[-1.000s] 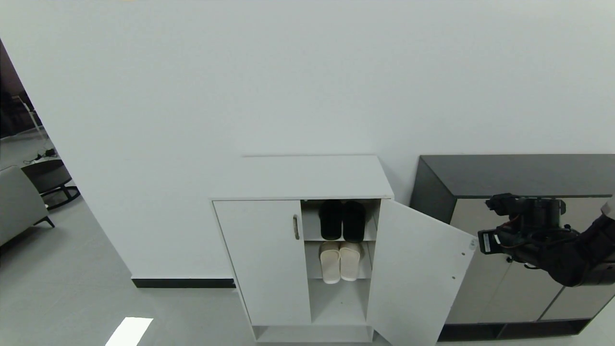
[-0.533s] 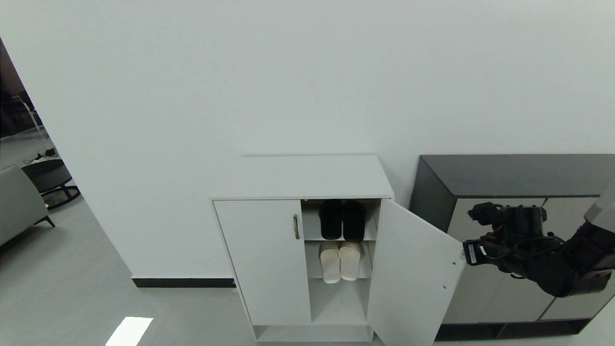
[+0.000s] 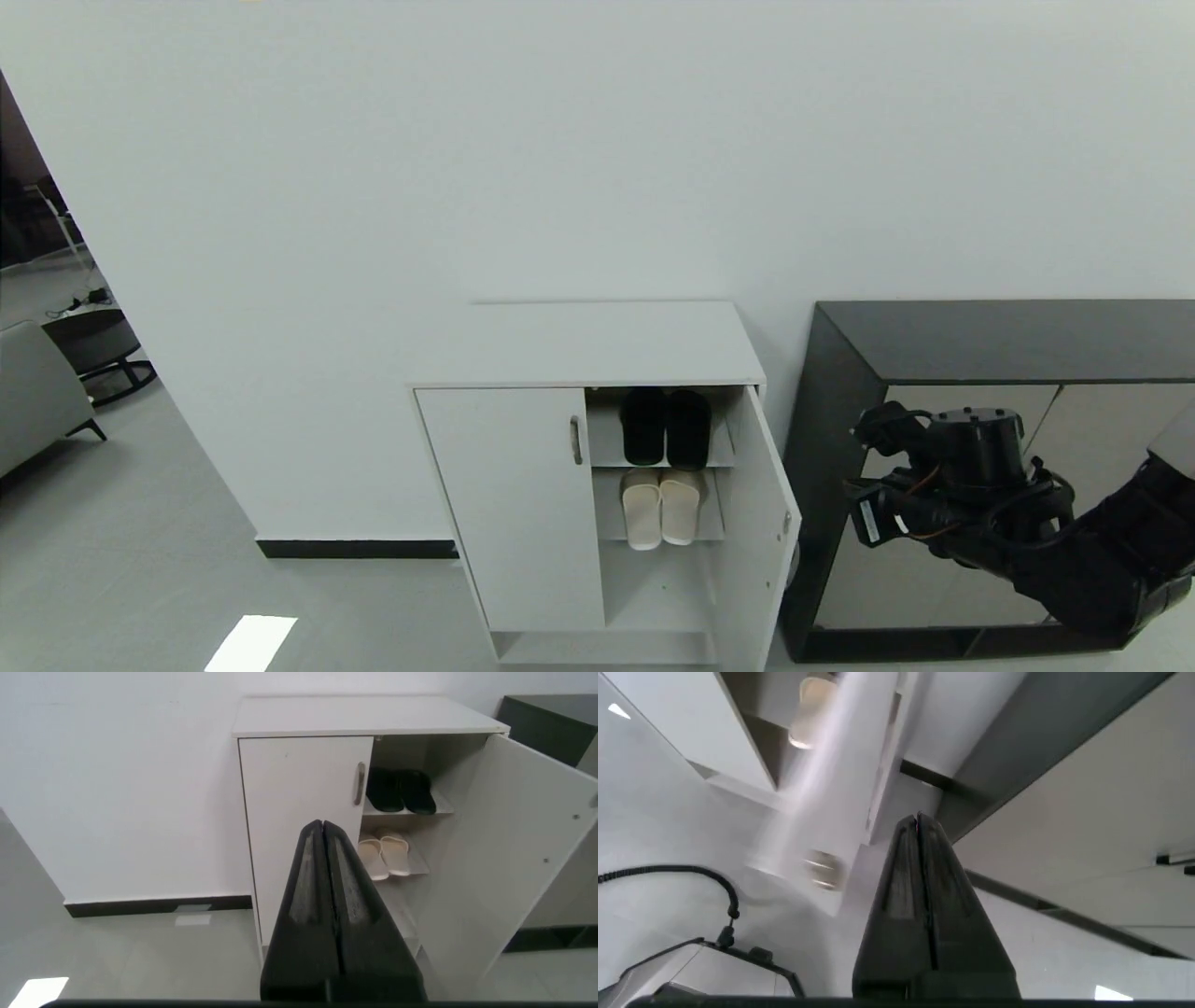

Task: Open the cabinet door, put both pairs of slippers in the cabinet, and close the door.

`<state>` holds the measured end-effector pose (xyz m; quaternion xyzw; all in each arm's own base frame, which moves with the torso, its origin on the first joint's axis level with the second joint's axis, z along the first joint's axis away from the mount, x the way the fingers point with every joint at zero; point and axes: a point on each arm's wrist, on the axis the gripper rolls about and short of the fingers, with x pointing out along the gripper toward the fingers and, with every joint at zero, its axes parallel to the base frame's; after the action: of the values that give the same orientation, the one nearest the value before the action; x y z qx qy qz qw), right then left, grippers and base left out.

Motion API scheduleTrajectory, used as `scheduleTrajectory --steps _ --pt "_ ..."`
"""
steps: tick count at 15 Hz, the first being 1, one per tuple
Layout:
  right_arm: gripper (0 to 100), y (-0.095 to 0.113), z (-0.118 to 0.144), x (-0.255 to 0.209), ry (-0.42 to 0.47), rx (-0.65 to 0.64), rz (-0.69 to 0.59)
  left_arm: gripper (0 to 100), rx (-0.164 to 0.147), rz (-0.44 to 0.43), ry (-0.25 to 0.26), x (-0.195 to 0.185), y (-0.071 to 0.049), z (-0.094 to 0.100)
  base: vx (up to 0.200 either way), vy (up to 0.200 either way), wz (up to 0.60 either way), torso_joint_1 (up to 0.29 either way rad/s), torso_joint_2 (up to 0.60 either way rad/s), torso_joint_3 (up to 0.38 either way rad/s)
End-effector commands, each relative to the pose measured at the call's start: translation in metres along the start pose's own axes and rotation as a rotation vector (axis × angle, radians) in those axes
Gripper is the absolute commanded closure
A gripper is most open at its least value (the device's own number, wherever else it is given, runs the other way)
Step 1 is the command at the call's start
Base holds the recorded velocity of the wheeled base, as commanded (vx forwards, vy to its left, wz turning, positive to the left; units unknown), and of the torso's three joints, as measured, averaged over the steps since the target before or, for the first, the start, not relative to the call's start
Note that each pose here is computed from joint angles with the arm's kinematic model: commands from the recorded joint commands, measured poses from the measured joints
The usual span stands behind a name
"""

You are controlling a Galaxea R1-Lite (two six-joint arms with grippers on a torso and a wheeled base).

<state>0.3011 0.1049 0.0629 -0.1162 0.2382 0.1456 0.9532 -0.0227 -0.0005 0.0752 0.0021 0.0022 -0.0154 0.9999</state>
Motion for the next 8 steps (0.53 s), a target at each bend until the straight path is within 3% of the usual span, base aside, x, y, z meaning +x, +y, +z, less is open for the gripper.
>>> scheduleTrajectory --steps 1,8 --pt "100 0.002 0.0 0.001 -0.004 -0.001 0.006 100 0.0 0.0 0.0 0.0 0.0 0.0 0.0 0.0 0.0 0.0 0.0 0.0" --pt "100 0.054 0.005 -0.006 -0.056 0.076 0.155 100 0.0 0.0 0.0 0.0 0.0 0.0 0.0 0.0 0.0 0.0 0.0 0.0"
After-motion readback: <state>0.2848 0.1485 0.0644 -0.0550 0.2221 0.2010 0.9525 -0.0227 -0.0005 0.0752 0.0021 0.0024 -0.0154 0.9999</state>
